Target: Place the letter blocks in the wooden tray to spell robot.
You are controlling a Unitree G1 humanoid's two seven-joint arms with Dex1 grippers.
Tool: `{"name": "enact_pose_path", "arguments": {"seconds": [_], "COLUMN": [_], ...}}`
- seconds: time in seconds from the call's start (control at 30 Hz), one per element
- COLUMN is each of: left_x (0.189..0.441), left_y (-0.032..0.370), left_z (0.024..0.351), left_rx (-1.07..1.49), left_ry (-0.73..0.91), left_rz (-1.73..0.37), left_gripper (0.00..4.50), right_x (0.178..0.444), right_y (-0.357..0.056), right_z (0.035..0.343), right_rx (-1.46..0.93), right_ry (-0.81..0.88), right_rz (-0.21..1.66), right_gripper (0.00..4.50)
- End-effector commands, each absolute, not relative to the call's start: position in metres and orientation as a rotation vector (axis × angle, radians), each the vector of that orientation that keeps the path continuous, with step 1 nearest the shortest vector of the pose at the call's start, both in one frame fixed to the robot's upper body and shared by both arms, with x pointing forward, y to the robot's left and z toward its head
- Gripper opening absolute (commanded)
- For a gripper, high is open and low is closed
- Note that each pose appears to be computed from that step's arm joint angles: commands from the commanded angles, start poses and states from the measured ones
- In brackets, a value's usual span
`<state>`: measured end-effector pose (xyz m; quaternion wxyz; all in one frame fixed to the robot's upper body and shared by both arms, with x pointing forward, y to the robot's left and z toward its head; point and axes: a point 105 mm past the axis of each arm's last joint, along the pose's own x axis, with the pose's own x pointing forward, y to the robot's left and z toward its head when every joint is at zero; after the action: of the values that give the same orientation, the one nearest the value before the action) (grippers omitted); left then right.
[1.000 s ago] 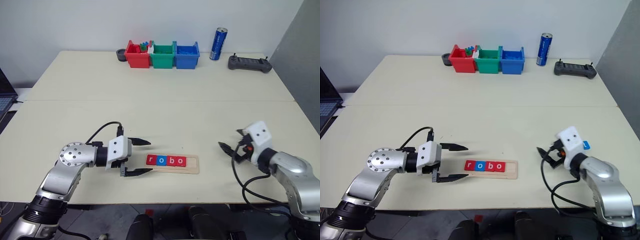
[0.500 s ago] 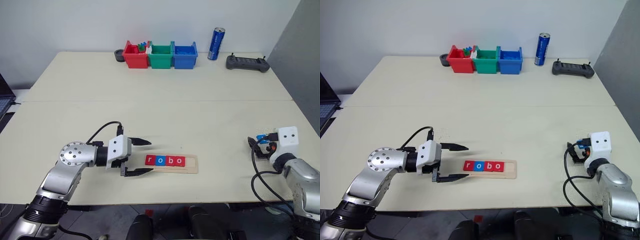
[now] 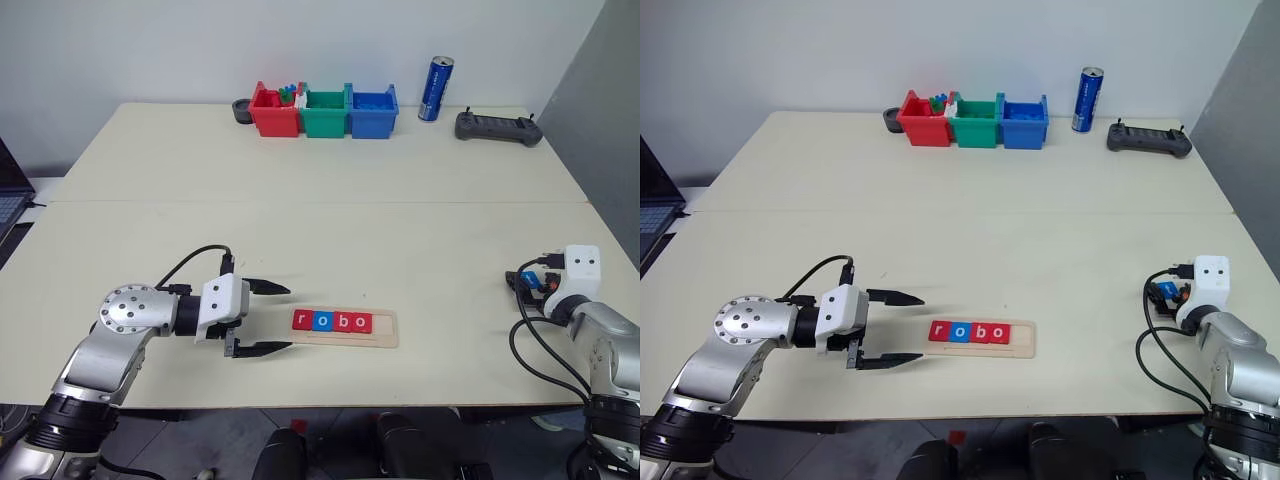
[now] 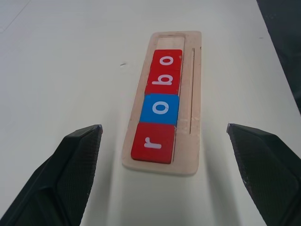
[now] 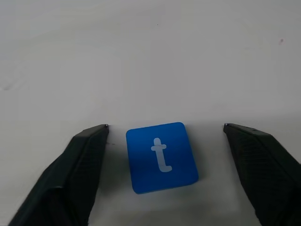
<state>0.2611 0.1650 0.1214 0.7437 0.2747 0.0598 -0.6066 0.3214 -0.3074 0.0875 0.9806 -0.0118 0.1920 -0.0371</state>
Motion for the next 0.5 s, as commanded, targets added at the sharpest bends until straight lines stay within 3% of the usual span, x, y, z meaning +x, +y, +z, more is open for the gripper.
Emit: {"name": "enact_pose_path", "arguments": {"seconds": [0.03,0.17,0.5], "left_x": [0.26,0.258,0.262], "left_y": [0.168,0.168,0.162], "left_z": [0.131,0.132,0.136], "left_rx": [0.622,0.62,0.617], "left_ry": [0.095,0.097,0.085], "left_rz": [-1.317,-1.313,-1.305], "left_gripper": [4.5,4.5,4.5], "right_x": [0.311,0.309,0.31], "right_y": [-0.319,-0.316,-0.29], "right_z": [0.071,0.067,0.081], "right_rx": [-0.017,-0.002,-0.026], "right_ry": [0.466,0.476,0.417], "right_rz": [-0.138,-0.139,-0.062], "right_gripper": [2.9,1.52,1.44]}}
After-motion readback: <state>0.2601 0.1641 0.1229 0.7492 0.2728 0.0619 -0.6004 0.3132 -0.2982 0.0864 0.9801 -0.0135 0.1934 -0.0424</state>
